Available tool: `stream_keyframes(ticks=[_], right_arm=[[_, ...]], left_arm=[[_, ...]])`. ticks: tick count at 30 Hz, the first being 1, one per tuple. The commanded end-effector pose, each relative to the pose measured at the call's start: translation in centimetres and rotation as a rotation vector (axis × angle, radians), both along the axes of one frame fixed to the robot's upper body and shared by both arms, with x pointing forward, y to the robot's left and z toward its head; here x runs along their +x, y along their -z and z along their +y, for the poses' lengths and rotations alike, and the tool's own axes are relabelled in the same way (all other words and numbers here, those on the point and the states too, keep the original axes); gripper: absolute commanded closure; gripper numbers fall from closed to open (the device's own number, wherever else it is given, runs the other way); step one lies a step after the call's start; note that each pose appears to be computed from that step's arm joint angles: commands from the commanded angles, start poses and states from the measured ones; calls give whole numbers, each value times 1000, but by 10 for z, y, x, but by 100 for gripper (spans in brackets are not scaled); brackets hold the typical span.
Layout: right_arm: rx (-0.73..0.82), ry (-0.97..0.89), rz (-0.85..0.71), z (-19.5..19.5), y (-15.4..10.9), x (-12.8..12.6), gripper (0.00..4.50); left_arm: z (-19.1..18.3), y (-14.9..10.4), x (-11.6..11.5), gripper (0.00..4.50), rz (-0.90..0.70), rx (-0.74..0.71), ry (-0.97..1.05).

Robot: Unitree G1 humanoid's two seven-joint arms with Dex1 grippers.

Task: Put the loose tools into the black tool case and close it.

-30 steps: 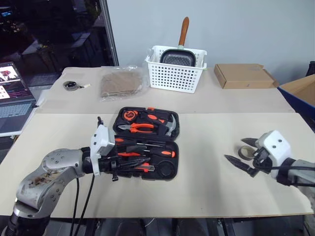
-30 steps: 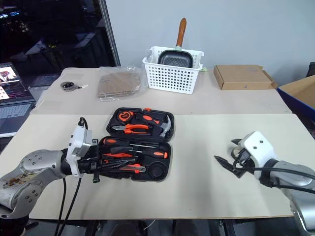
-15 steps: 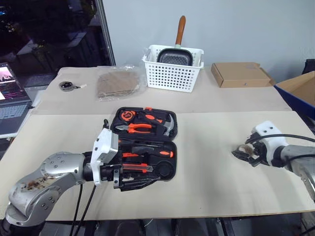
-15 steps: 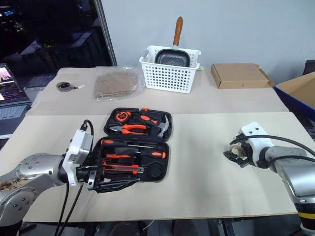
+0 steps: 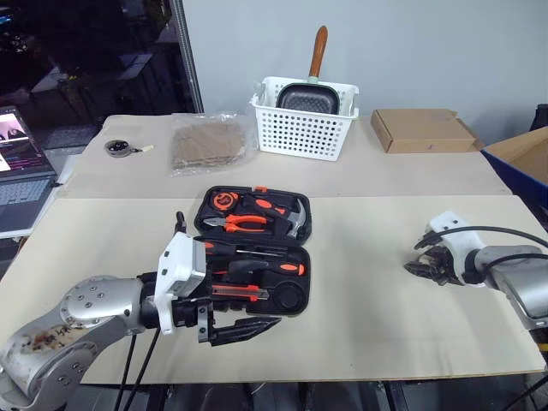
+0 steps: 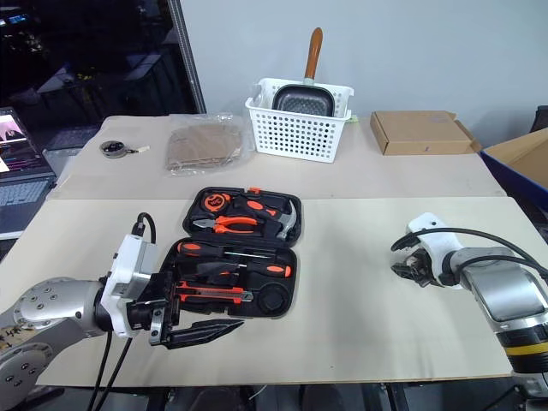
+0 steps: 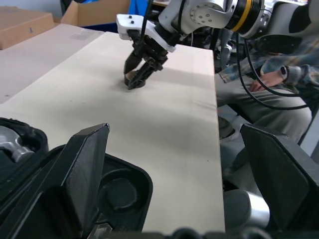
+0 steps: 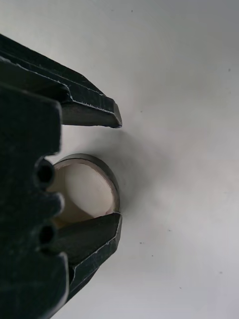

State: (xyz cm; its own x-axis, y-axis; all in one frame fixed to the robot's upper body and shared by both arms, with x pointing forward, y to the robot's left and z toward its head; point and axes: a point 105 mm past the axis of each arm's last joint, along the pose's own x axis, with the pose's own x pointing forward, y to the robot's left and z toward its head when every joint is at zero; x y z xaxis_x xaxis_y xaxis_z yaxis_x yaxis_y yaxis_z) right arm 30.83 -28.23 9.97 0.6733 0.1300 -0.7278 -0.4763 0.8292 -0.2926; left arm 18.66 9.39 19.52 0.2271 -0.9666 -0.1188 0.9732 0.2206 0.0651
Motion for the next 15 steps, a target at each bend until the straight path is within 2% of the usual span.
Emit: stream_keyframes(ticks=[1, 7, 12, 14, 15], right_arm=[[-9, 22, 13, -3, 0, 2, 236], [-12, 24, 10, -5, -1, 2, 440], [32, -85, -72, 10, -20, 4, 446], [95, -256, -120, 35, -35, -4, 446], [151, -363, -135, 54, -44, -12, 446]], left_arm=[[-4, -14, -4, 0, -60, -33, 36], [0, -12, -3, 0, -56, -35, 45], [2, -13, 4, 0, -66, -46, 4], [6, -13, 12, 0, -120, -43, -72], [7, -16, 15, 0, -149, -89, -111]])
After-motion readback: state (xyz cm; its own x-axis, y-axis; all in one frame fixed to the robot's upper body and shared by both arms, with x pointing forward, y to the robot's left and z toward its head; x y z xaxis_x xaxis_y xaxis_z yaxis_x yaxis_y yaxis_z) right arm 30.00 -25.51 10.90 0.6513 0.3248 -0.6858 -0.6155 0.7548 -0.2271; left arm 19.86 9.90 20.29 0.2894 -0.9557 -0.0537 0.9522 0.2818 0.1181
